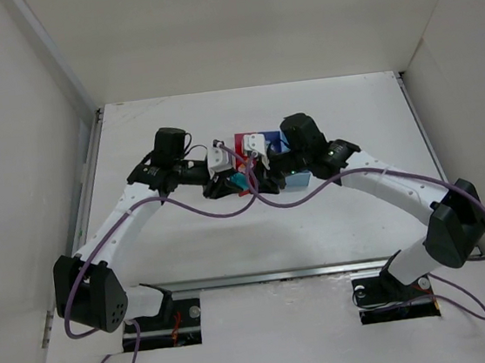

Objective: Sort the legos into containers by color

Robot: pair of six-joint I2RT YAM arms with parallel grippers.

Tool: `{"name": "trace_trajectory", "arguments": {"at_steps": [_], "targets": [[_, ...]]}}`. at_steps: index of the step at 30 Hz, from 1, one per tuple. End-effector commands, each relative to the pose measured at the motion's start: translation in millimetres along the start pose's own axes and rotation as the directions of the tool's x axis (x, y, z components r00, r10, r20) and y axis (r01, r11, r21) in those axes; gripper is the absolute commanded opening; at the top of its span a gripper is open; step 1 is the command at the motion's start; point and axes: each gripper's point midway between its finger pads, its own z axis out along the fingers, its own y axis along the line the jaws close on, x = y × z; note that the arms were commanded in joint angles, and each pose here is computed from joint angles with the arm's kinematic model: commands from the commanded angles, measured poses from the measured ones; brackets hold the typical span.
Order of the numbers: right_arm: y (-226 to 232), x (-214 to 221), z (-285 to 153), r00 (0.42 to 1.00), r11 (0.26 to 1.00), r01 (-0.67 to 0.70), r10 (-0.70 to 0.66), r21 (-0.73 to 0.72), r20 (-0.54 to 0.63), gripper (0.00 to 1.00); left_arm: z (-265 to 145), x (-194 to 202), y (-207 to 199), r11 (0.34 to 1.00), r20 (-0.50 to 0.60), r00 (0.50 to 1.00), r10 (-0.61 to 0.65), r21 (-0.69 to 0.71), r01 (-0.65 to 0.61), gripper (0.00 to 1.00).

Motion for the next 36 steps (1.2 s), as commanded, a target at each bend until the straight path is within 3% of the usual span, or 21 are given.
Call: {"name": "trace_trajectory", "arguments": {"at_steps": [1,5,6,7,10,19,22,25,31,32,34,35,36], "targets": [[-10.1,-20.8,-1.8,0.999,0.999,0.017,-0.018,0.042,0.033,0.01,-8.1,-33.4,0.6,0.998,0.066,0.996,0.061,-0.009,-0.061,0.0],[-21.9,28.9,10.1,0.99,0.992,-0.07,0.082,0.106,-0.113,0.0,-17.0,-41.4,19.6,0.995,0.089,0.996,0.016,-0.096,-0.007,0.0],[-21.2,45.8,15.1,0.981,0.989,-0.104,0.12,0.109,-0.153,0.0,-21.4,-50.9,30.7,0.989,0.112,0.992,0.052,-0.147,-0.035,0.0],[-22.3,65.4,18.3,0.97,0.985,-0.131,0.151,0.114,-0.191,0.0,-25.5,-49.2,37.2,0.984,0.131,0.991,-0.015,-0.176,0.038,0.0],[-24.7,80.1,21.8,0.953,0.969,-0.204,0.23,0.141,-0.199,0.0,-41.3,-64.1,60.6,0.954,0.174,0.984,0.027,-0.3,0.027,0.0],[-55.7,17.4,11.8,0.974,0.941,-0.224,0.227,0.254,0.019,0.0,-42.9,-45.1,54.8,0.948,0.111,0.993,0.03,-0.317,0.007,0.0],[-86.9,20.1,4.6,0.953,0.878,-0.294,0.301,0.378,0.044,0.0,-44.8,-38.5,58.4,0.935,0.099,0.995,0.014,-0.353,0.022,0.0],[-121.9,39.0,-0.8,0.915,0.769,-0.371,0.398,0.52,0.064,0.0,-48.8,-33.3,67.6,0.906,0.105,0.994,-0.018,-0.42,0.06,0.0],[-159.2,45.9,8.8,0.859,0.648,-0.459,0.498,0.608,0.118,0.0,-58.0,-23.0,86.3,0.844,0.09,0.995,-0.043,-0.53,0.085,0.0],[-164.6,49.4,8.0,0.853,0.623,-0.46,0.508,0.632,0.119,0.04,-57.9,-18.4,86.6,0.839,0.085,0.995,-0.054,-0.536,0.091,0.0],[-173.4,49.4,13.2,0.844,0.608,-0.466,0.524,0.643,0.116,0.24,-57.9,-18.3,86.6,0.839,0.084,0.995,-0.054,-0.536,0.091,0.0],[-175.8,49.4,15.4,0.842,0.608,-0.466,0.528,0.643,0.11,0.34,-57.9,-18.3,86.6,0.839,0.084,0.995,-0.054,-0.536,0.091,0.0],[-175.2,52.1,16.4,0.835,0.606,-0.466,0.543,0.645,0.093,0.5,-58.3,-20.1,87.5,0.838,0.087,0.995,-0.045,-0.539,0.085,0.0]]}}
